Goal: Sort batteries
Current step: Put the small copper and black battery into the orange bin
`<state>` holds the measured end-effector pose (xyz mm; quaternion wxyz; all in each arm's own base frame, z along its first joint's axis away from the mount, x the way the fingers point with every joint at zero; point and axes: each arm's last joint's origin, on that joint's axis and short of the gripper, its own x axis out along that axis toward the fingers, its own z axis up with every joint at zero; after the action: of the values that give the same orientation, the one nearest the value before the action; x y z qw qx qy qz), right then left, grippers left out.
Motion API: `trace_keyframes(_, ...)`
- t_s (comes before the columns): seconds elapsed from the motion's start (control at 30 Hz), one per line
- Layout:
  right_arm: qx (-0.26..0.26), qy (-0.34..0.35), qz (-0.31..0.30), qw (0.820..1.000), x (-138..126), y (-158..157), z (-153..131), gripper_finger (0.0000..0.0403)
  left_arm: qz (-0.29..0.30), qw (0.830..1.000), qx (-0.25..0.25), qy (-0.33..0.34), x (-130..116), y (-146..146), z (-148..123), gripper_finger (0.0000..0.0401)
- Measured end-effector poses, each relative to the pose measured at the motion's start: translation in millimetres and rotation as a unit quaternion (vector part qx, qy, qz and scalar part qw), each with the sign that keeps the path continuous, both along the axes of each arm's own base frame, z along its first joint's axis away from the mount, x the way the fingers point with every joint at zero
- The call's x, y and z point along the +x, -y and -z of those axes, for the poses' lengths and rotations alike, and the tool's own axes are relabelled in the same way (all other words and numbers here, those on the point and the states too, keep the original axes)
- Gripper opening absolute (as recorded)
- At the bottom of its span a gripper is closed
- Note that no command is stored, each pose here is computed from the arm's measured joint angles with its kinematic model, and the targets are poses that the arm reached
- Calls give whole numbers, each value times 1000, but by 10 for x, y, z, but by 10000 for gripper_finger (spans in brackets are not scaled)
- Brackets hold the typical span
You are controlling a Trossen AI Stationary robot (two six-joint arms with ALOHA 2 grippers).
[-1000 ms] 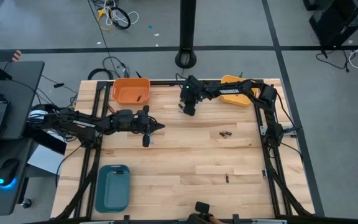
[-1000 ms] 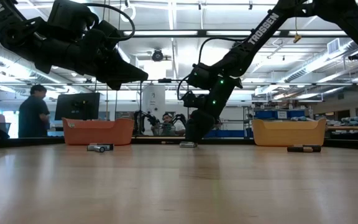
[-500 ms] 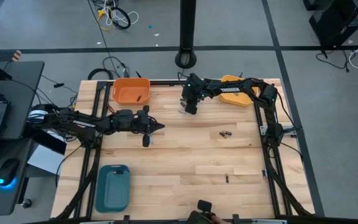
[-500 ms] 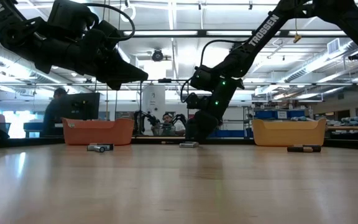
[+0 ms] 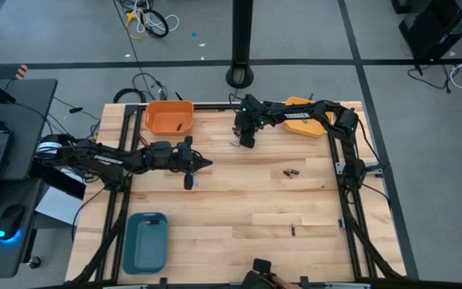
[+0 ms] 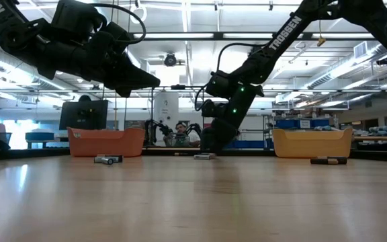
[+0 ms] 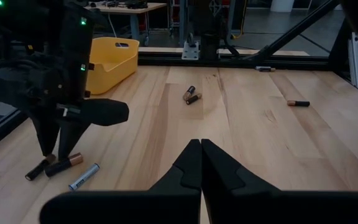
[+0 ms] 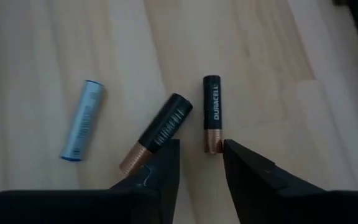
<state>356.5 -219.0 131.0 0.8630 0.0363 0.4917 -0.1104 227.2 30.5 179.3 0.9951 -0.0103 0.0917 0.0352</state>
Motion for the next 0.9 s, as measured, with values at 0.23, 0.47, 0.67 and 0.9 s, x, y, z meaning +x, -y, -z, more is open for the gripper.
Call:
trace_keyframes(0.23, -5, 24, -4, 1000, 27, 27, -24, 166, 0, 1000, 0, 0, 0, 0, 0, 6)
trace_keyframes(0.47, 1, 10, -4, 1000, -12, 41, -8, 161, 0, 1000, 0, 0, 0, 0, 0, 6)
trace_keyframes(0.67, 1, 6, -14, 1000, 6, -1, -4, 155, 0, 1000, 0, 0, 0, 1, 1, 6)
trace_keyframes(0.9, -11, 10, -31, 999, 38, -29, -11, 155, 0, 1000, 0, 0, 0, 0, 1, 6)
